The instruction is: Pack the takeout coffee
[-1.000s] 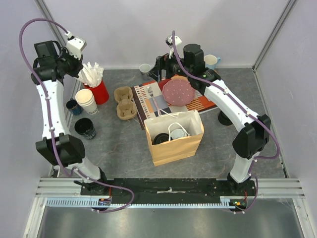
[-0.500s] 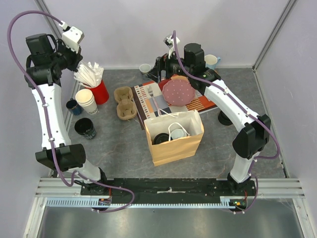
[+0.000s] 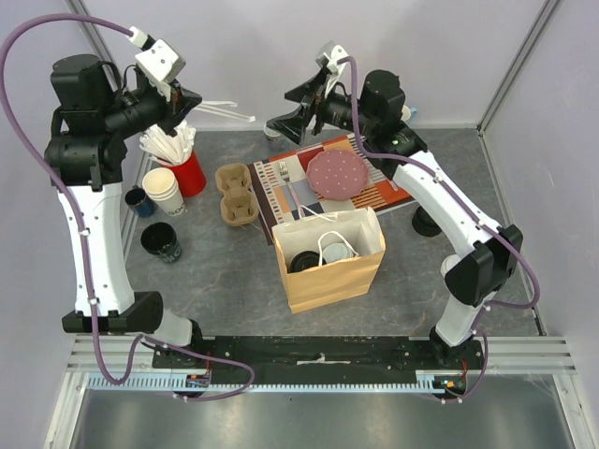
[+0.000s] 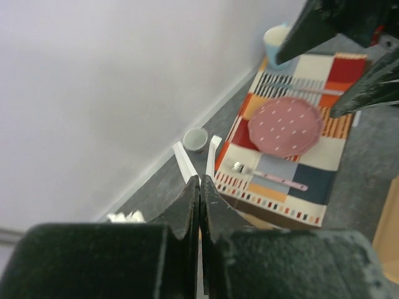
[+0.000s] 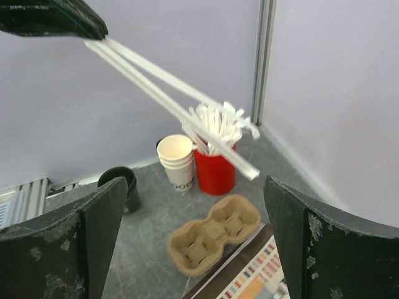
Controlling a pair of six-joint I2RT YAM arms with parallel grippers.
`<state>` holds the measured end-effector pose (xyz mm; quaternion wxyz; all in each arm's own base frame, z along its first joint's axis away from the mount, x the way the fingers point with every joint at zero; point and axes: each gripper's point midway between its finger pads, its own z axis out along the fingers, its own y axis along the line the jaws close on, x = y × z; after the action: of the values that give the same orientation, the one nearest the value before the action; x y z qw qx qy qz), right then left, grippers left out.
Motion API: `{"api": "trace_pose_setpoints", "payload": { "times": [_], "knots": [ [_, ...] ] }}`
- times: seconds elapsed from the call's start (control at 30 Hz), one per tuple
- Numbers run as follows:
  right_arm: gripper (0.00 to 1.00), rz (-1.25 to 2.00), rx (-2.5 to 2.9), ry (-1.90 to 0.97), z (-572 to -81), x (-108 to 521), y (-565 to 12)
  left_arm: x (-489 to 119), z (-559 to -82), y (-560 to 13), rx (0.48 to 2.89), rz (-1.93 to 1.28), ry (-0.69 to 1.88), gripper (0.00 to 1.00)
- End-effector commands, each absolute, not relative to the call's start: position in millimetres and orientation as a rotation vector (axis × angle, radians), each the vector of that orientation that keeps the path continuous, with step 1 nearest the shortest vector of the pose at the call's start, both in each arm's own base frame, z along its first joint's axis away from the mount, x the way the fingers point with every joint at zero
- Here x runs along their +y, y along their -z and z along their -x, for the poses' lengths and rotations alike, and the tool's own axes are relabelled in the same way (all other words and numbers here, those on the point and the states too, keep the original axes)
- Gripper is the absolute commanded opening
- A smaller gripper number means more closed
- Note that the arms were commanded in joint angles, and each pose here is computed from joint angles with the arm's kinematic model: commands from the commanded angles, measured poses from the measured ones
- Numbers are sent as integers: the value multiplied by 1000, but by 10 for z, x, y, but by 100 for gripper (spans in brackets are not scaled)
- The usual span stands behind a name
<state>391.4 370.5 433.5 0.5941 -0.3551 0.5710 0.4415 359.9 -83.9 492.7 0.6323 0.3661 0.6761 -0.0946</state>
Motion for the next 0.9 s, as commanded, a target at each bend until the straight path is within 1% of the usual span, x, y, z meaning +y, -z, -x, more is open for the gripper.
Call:
{"api": "trace_pose_setpoints", "payload": {
  "times": [0.0,0.13,0.37,0.43,0.57,0.6,0.73,0.77,0.8,0.83,0.87],
  "knots": [
    [98,912,1025,-893,-3540,3494,-5242,-1215,-3210,-5226,1448,-883,410,2],
    [96,965,993,-849,-3405,3483,-5258,-1348,-3176,-5257,1460,-853,470,2],
    [98,1121,964,-733,-3263,3771,-5140,-1600,-3045,-5273,1442,-886,573,2],
    [98,1155,991,-702,-3301,3874,-5002,-1644,-3004,-5282,1440,-890,593,2],
    [98,1164,1009,-702,-3341,4061,-4920,-1714,-2934,-5286,1435,-901,626,2],
    [98,1148,1046,-684,-3430,4132,-4826,-1723,-2923,-5281,1434,-905,632,2],
    [98,1040,1142,-625,-3714,4148,-4770,-1755,-2857,-5241,1433,-928,661,2],
    [96,1033,1149,-622,-3746,4162,-4753,-1764,-2831,-5236,1432,-934,673,2],
    [92,1025,1159,-635,-3751,4174,-4735,-1775,-2813,-5233,1430,-940,684,2],
    [86,1036,1149,-656,-3717,4198,-4739,-1789,-2799,-5215,1432,-945,699,2],
    [70,1044,1147,-673,-3687,4216,-4729,-1788,-2787,-5219,1430,-946,700,2]
  ]
}}
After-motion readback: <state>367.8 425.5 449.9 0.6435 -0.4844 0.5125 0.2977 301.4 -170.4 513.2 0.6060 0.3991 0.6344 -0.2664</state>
